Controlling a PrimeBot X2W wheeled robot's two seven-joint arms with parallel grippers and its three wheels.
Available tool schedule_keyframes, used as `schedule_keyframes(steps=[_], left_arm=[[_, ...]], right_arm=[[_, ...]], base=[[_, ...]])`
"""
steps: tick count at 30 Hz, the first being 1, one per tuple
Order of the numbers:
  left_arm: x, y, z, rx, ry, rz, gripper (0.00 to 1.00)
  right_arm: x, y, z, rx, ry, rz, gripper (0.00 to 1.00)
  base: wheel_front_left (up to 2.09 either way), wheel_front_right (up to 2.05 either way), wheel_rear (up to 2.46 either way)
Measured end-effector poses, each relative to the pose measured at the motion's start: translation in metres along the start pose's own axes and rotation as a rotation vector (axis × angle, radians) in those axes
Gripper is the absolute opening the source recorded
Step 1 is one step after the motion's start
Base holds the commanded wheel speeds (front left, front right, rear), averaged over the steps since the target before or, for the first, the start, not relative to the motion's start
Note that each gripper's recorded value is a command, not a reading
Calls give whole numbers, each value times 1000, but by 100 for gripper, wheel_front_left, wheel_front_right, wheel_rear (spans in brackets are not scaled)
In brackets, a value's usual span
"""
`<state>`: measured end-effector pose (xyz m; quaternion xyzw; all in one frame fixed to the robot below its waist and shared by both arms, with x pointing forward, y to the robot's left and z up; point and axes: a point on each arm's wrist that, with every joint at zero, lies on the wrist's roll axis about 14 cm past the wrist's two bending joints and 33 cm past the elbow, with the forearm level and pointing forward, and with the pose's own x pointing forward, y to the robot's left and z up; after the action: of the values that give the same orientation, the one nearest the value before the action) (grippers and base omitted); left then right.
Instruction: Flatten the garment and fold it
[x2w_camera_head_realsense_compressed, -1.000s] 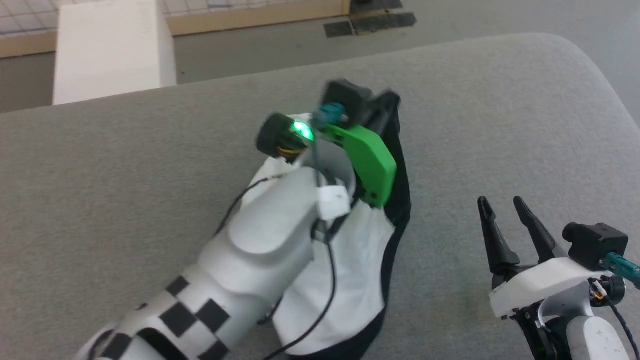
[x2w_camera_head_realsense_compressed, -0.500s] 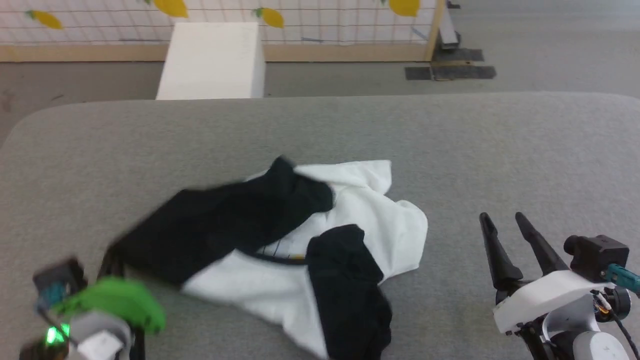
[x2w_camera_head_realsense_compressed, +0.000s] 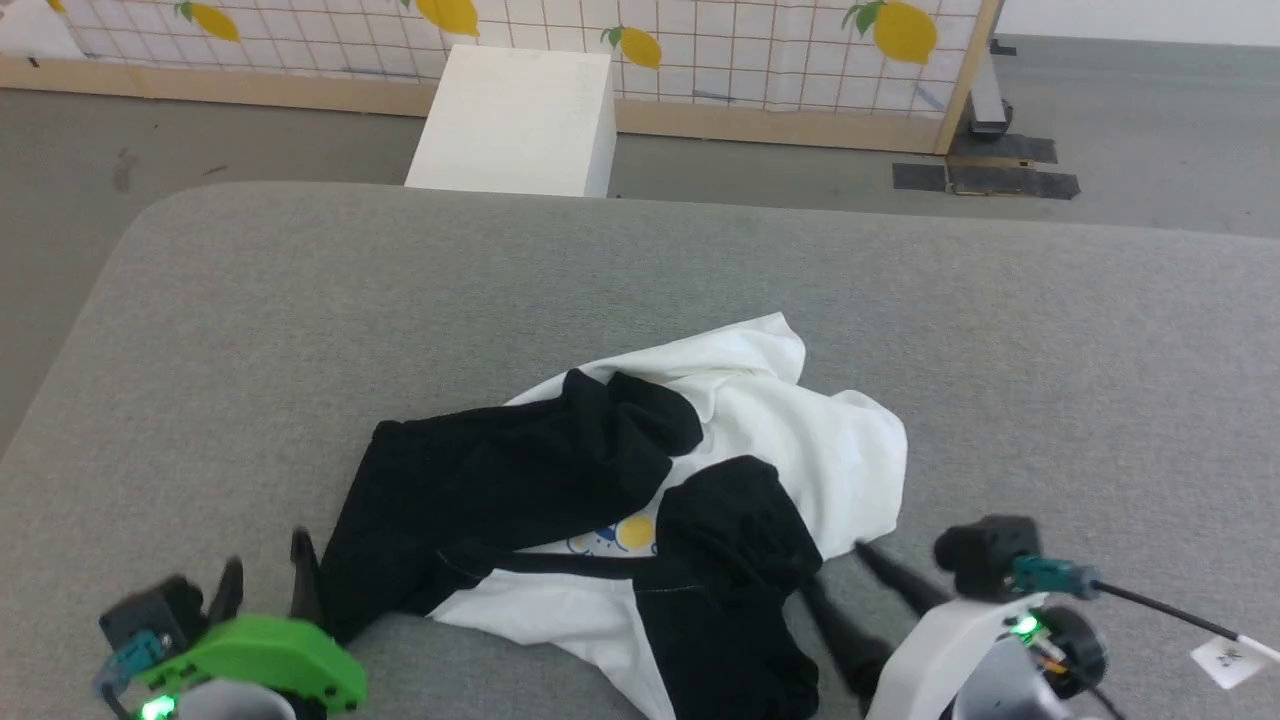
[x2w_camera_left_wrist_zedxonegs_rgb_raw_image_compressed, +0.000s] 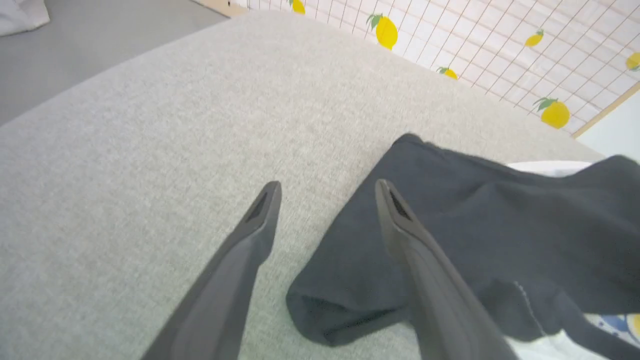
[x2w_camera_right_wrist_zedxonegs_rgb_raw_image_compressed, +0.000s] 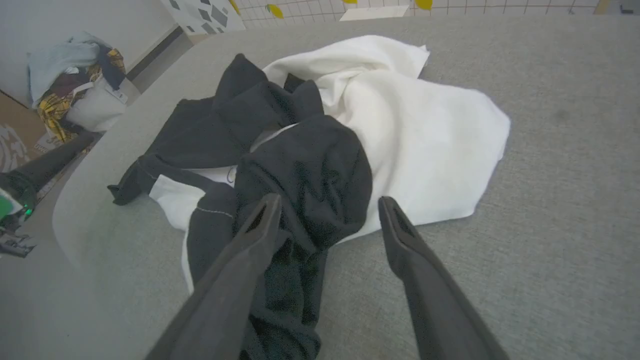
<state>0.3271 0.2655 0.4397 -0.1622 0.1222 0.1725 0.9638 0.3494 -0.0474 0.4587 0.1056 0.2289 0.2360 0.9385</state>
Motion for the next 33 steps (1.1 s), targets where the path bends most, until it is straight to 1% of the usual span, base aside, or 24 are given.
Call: schedule_keyframes(steps=[4, 9, 10, 11, 12, 13, 14, 16, 19, 21, 23, 27, 30, 31, 33], left_arm=[[3, -17, 34, 18, -146, -45, 100], [3, -28, 35, 15, -184, -70, 100], [3, -29, 34, 19, -187, -72, 100], [4, -29, 32, 18, -183, -72, 100], [4, -29, 30, 18, -180, -71, 100], [5, -28, 28, 17, -175, -67, 100], [6, -28, 26, 15, -170, -65, 100], [7, -29, 23, 18, -167, -67, 100], [9, -30, 19, 18, -158, -68, 100], [10, -31, 18, 18, -155, -73, 100], [11, -33, 16, 19, -153, -81, 100], [12, -38, 13, 21, -146, -103, 100], [13, -47, 10, 21, -141, -128, 100], [13, -49, 9, 23, -139, -134, 100], [14, -53, 7, 31, -134, -148, 100]], right_arm=[[-4, 28, -30, 49, 157, 92, 100], [-6, 38, -53, 64, 290, 128, 100], [-6, 36, -56, 61, 310, 122, 78], [-6, 34, -61, 63, 333, 118, 49], [-6, 33, -65, 64, 356, 115, 29], [-6, 31, -70, 59, 378, 110, 17], [-5, 30, -73, 59, 392, 108, 0], [-1, 28, -71, 59, 389, 106, 0], [5, 23, -59, 74, 332, 97, 0], [8, 14, -43, 102, 252, 76, 0], [9, -2, -26, 101, 172, 29, 0], [-4, -60, 29, 61, -50, -153, 0], [-32, -108, 69, 7, -211, -324, 0], [-46, -126, 80, -21, -259, -397, 0], [-71, -155, 93, -57, -317, -519, 0]], base=[[0, 0, 0], [0, 0, 0], [0, 0, 0], [0, 0, 0], [0, 0, 0], [0, 0, 0], [0, 0, 0], [0, 0, 0], [0, 0, 0], [0, 0, 0], [0, 0, 0], [0, 0, 0], [0, 0, 0], [0, 0, 0], [0, 0, 0]])
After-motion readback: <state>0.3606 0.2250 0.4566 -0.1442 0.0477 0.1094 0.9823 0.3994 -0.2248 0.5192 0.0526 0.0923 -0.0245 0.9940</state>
